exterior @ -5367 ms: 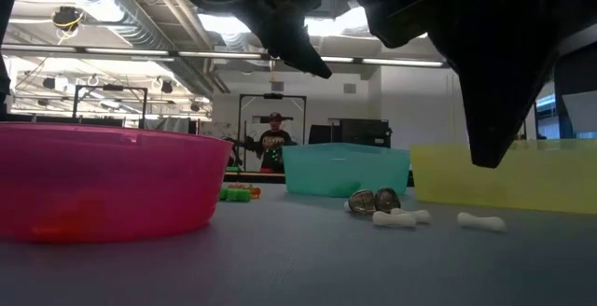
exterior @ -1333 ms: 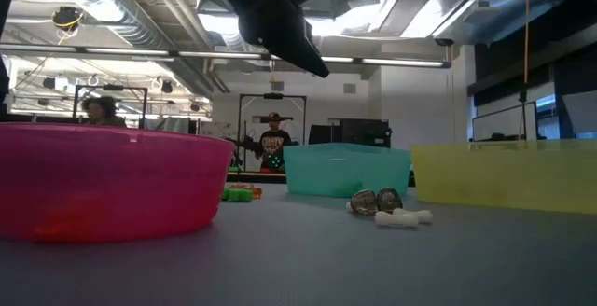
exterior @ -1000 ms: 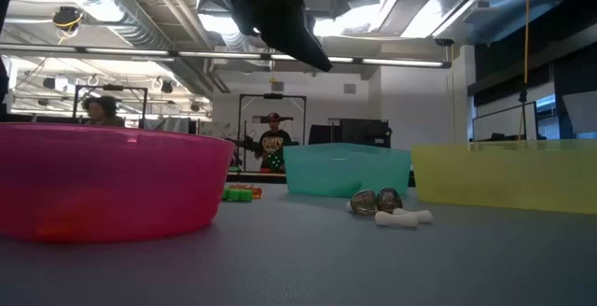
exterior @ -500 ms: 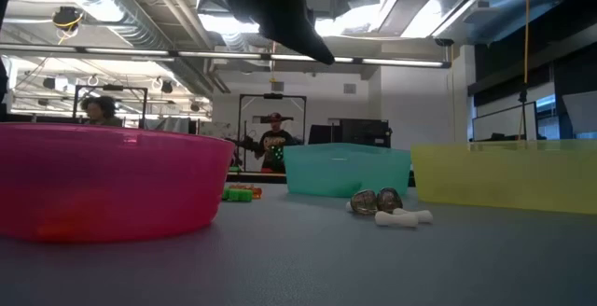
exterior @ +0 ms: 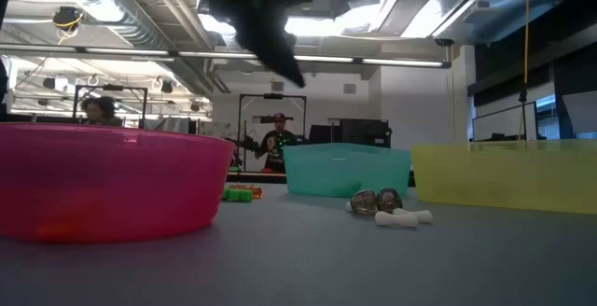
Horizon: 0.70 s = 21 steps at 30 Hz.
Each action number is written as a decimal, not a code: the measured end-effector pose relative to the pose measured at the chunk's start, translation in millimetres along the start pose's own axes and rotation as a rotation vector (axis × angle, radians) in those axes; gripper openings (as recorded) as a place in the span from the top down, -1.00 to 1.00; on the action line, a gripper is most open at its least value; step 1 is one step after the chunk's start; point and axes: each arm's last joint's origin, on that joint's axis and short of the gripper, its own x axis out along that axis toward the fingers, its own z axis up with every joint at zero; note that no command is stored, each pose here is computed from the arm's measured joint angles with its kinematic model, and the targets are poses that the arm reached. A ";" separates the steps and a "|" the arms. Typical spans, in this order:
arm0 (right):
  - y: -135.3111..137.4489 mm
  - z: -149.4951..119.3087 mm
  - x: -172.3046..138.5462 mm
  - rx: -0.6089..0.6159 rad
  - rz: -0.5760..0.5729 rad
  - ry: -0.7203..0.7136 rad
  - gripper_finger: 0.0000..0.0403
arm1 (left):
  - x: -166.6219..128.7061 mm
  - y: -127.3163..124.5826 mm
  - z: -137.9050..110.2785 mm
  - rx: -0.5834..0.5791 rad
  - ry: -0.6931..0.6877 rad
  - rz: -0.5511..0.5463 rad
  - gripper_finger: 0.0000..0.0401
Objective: Sort Halloween decoration
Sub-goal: Put the orange pumpkin toy into the pink bowl
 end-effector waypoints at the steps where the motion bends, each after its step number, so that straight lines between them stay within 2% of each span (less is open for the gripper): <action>1: 1.0 0.6 0.0 0.002 0.009 -0.014 0.24 | -0.1 -1.0 -2.7 -0.017 0.027 -0.025 0.28; 5: 4.5 2.0 -0.2 0.010 0.041 -0.042 0.24 | -1.0 -9.0 -9.9 -0.057 0.104 -0.100 0.28; 12: 9.8 3.3 -0.7 0.022 0.094 -0.058 0.23 | -3.7 -30.6 -12.6 -0.010 0.148 -0.140 0.28; 21: 16.2 4.9 -1.6 0.036 0.161 -0.073 0.23 | -8.0 -53.5 -36.1 -0.013 0.362 -0.153 0.28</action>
